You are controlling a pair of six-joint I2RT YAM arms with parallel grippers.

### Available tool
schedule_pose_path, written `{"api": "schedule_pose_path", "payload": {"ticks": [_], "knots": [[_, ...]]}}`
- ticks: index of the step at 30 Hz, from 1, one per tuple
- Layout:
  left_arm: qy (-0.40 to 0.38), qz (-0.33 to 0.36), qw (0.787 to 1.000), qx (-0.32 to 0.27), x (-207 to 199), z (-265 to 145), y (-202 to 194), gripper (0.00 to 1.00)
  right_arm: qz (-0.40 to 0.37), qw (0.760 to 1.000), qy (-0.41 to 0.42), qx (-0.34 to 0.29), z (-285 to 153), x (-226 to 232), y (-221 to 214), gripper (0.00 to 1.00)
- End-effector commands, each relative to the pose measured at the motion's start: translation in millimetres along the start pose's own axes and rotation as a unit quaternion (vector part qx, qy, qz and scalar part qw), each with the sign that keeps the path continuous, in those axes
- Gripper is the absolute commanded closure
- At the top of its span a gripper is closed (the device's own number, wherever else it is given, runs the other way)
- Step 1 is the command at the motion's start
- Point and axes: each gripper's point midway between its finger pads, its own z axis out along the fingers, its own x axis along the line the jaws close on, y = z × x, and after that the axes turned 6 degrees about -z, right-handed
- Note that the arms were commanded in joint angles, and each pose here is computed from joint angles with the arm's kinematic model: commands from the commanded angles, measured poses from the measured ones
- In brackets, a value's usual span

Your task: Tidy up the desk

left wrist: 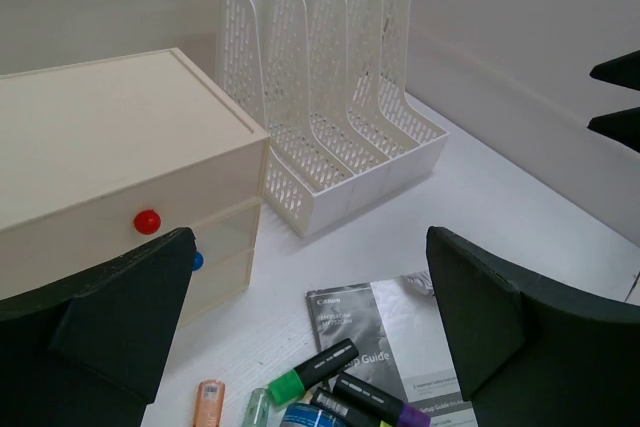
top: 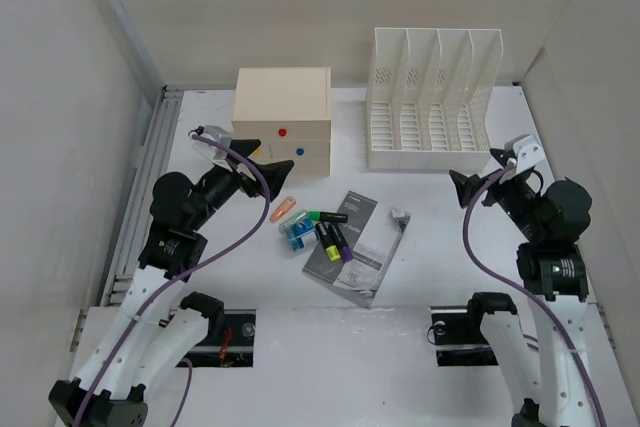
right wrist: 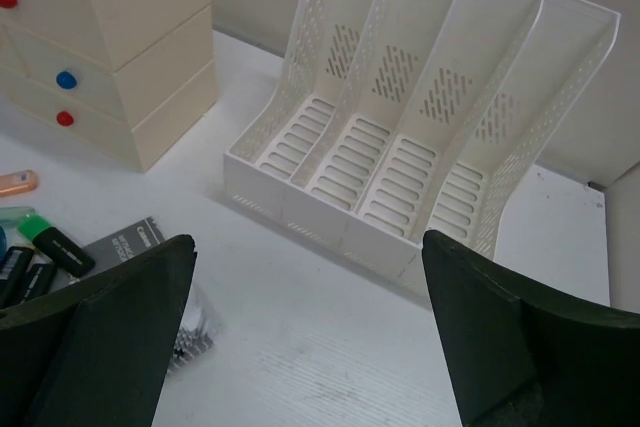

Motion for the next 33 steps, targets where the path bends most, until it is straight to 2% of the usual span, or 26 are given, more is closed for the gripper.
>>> {"api": "schedule_pose_path", "payload": {"ticks": [1,7,11,13,15,16,17,18,19,20,21,24,25,27,29,30,33], "knots": [[-0.013,0.012,1.0,-0.024,-8,0,16,0.0,-0.007,0.999,0.008,-0.043,-4,3,23,0.0],[-0.018,0.008,1.0,-0.022,-10,0,15,0.0,-0.097,0.985,0.135,-0.035,-1,40,3,0.0],[-0.023,0.008,0.999,-0.021,-12,-1,15,0.0,-0.095,0.981,0.169,-0.022,2,48,-7,0.0],[-0.023,0.008,0.999,-0.021,-12,-1,15,0.0,-0.083,0.979,0.184,-0.012,6,52,-14,0.06],[-0.023,0.008,0.999,-0.021,-12,-1,15,0.0,-0.077,0.975,0.207,-0.003,6,58,-22,0.58],[-0.024,0.01,0.999,-0.025,-13,0,17,0.0,-0.074,0.972,0.221,0.001,8,61,-24,0.87],[-0.024,0.01,0.999,-0.025,-13,0,17,0.0,-0.069,0.968,0.24,0.002,7,67,-27,1.0],[-0.023,0.008,0.999,-0.021,-11,1,14,0.0,-0.063,0.966,0.252,0.011,5,70,-30,1.0],[-0.018,0.008,1.0,-0.022,-10,2,15,0.0,-0.076,0.964,0.254,0.01,6,68,-27,0.82],[-0.018,0.008,1.0,-0.022,-10,2,15,0.0,-0.071,0.961,0.267,0.018,8,70,-32,0.53],[-0.018,0.008,1.0,-0.022,-10,2,15,0.0,-0.074,0.955,0.288,0.017,8,77,-31,0.32],[-0.042,-0.01,0.999,-0.019,-18,3,12,0.0,-0.064,0.944,0.318,0.058,15,89,-42,0.11],[-0.05,-0.02,0.998,-0.01,-18,7,5,0.0,-0.047,0.94,0.329,0.08,15,94,-49,0.0],[-0.081,-0.041,0.996,0.015,-26,10,-9,0.0,0.002,0.926,0.358,0.121,23,103,-59,0.0],[-0.097,-0.079,0.991,0.05,-30,19,-24,0.06,0.033,0.911,0.384,0.15,23,112,-63,0.0],[-0.102,-0.094,0.988,0.067,-33,21,-33,0.09,0.05,0.908,0.377,0.178,29,111,-76,0.0],[-0.113,-0.118,0.983,0.089,-47,28,-43,0.17,0.068,0.911,0.357,0.192,43,104,-85,0.0]]}}
